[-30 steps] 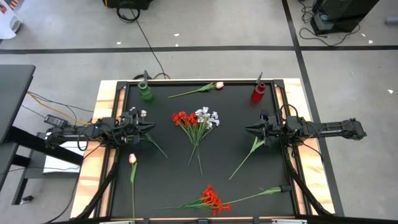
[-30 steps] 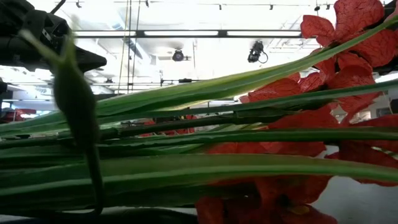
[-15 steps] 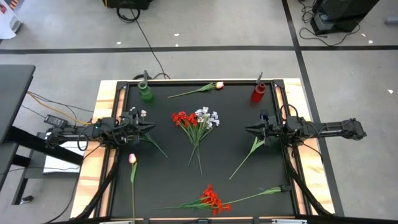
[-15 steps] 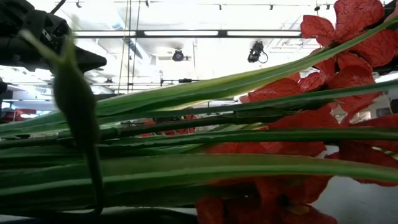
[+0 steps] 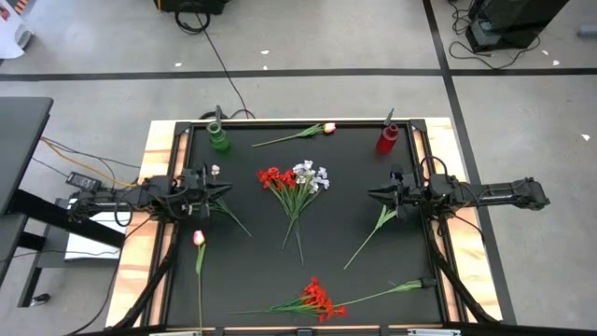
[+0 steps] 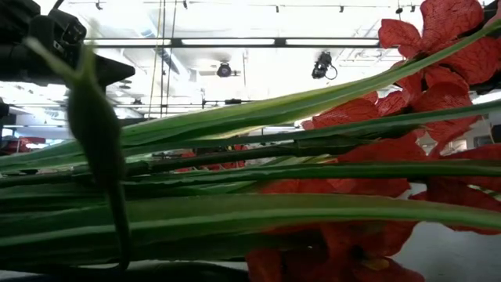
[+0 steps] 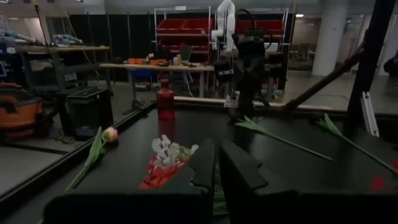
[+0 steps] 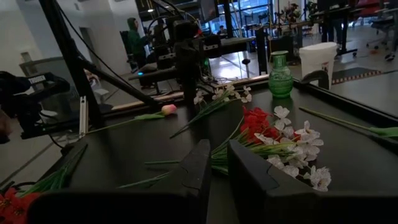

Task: Sort flowers into vase by color
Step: Put the top black tulip into the red flower vase

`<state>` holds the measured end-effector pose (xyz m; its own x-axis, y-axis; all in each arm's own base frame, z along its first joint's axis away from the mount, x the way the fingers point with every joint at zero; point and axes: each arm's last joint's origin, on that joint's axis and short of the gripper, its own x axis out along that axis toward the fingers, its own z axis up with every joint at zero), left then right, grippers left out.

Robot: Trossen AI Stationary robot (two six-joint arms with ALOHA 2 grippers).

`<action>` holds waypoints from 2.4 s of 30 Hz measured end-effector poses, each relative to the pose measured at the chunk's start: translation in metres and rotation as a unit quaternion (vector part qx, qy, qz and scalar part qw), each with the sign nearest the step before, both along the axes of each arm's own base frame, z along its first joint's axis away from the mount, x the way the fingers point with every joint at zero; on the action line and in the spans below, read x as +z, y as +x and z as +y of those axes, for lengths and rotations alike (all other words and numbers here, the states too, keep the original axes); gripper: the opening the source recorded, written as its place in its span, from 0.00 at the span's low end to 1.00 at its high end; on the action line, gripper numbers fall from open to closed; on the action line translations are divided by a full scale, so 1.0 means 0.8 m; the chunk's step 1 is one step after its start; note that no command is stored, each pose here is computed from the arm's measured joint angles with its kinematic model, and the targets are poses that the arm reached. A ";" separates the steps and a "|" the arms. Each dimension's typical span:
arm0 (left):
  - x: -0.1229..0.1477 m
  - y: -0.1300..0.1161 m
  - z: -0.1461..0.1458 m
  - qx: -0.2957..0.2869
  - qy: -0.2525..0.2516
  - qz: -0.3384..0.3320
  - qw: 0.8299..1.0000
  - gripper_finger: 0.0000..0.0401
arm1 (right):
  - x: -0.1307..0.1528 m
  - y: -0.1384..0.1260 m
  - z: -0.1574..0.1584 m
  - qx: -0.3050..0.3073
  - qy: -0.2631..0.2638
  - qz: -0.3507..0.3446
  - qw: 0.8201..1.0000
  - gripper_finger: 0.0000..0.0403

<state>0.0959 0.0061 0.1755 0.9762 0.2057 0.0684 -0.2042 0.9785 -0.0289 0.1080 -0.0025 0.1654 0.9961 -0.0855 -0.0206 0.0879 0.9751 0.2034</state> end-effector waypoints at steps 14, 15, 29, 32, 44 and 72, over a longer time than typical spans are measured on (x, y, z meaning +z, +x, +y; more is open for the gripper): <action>0.014 -0.002 0.002 0.010 -0.084 -0.073 0.994 0.07 | 0.054 -0.014 -0.010 -0.127 0.084 -0.243 0.958 0.16; 0.014 -0.002 0.002 0.009 -0.093 -0.075 0.993 0.07 | 0.057 -0.016 -0.010 -0.125 0.086 -0.258 0.954 0.16; 0.006 0.007 0.001 0.004 -0.215 -0.061 0.975 0.05 | 0.057 -0.019 -0.019 -0.204 0.286 -0.326 0.878 0.16; 0.003 0.012 0.001 0.005 -0.291 -0.063 0.955 0.03 | 0.050 -0.012 -0.018 -0.181 0.318 -0.297 0.882 0.16; 0.026 0.023 0.008 0.037 -0.376 -0.088 0.922 0.01 | 0.096 0.024 -0.017 -0.181 0.343 -0.262 0.884 0.16; 0.116 0.068 0.012 0.099 -0.378 0.053 0.919 0.36 | 0.111 0.133 -0.031 -0.210 0.638 0.135 0.728 0.29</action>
